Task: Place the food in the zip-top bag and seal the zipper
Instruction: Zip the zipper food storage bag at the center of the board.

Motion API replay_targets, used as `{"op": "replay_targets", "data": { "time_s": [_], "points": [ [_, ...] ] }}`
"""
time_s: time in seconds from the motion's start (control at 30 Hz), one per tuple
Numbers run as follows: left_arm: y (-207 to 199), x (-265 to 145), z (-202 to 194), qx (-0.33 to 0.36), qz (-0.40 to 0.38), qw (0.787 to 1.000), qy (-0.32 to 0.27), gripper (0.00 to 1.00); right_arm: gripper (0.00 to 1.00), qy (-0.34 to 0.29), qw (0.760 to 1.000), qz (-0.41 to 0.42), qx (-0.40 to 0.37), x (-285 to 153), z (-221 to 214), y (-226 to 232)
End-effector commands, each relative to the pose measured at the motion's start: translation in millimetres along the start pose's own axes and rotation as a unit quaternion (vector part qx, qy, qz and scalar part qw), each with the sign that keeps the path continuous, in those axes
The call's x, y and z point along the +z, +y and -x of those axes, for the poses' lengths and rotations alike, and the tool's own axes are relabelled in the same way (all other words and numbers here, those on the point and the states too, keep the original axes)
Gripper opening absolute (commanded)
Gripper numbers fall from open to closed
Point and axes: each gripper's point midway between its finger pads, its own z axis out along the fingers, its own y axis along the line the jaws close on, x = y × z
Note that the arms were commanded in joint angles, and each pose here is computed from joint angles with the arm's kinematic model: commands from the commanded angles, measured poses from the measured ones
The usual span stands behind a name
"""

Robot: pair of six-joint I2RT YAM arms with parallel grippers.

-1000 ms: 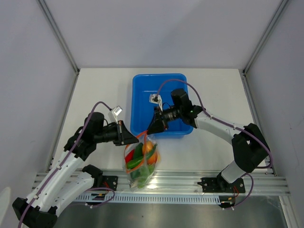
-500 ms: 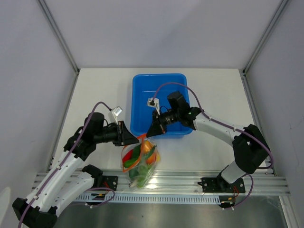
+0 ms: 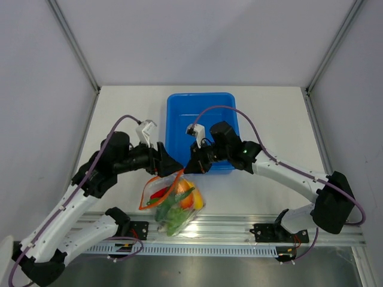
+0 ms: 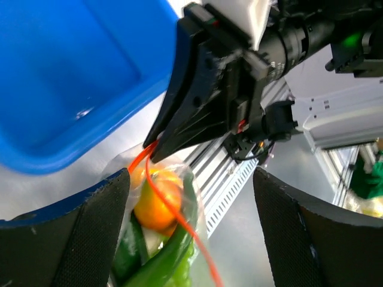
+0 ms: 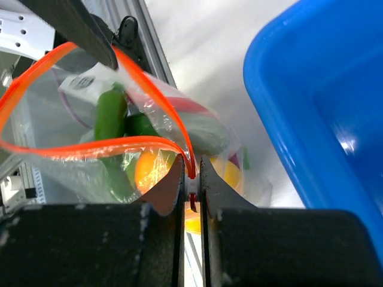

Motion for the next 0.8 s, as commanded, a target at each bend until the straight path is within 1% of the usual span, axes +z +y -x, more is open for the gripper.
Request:
{"op": "replay_targets", "data": {
  "time_s": [0.0, 0.07, 0.2, 0.3, 0.33, 0.47, 0.6, 0.67, 0.77],
  "points": [
    [-7, 11, 11, 0.063, 0.017, 0.998, 0.003, 0.86, 0.0, -0.039, 0.999, -0.027, 0.013, -19, 30, 12],
    [-10, 19, 5, 0.077, 0.01, 0.997, 0.015, 0.88, 0.0, -0.037, 0.999, -0.02, 0.023, -22, 30, 18],
    [2, 28, -13, 0.097, 0.022, 0.995, 0.03, 0.9, 0.0, -0.04, 0.999, -0.012, 0.035, -32, 26, 27],
    [7, 27, -14, 0.125, 0.036, 0.991, 0.019, 0.93, 0.0, -0.048, 0.998, 0.009, 0.026, -39, 25, 38],
    [12, 28, -19, 0.137, 0.039, 0.99, 0.024, 0.94, 0.0, -0.052, 0.998, 0.014, 0.02, -43, 24, 41],
    [17, 28, -20, 0.175, 0.038, 0.984, 0.015, 0.94, 0.0, -0.057, 0.997, 0.045, -0.007, -51, 19, 53],
    [6, 25, -8, 0.215, 0.014, 0.976, -0.012, 0.94, 0.0, -0.054, 0.996, 0.071, -0.032, -57, 15, 63],
    [0, 26, -8, 0.242, -0.005, 0.97, -0.006, 0.93, 0.0, -0.054, 0.995, 0.077, -0.038, -59, 14, 65],
    [-12, 29, -21, 0.249, -0.052, 0.967, 0.03, 0.91, 0.0, -0.055, 0.994, 0.078, -0.043, -61, 15, 67]
  ]
}}
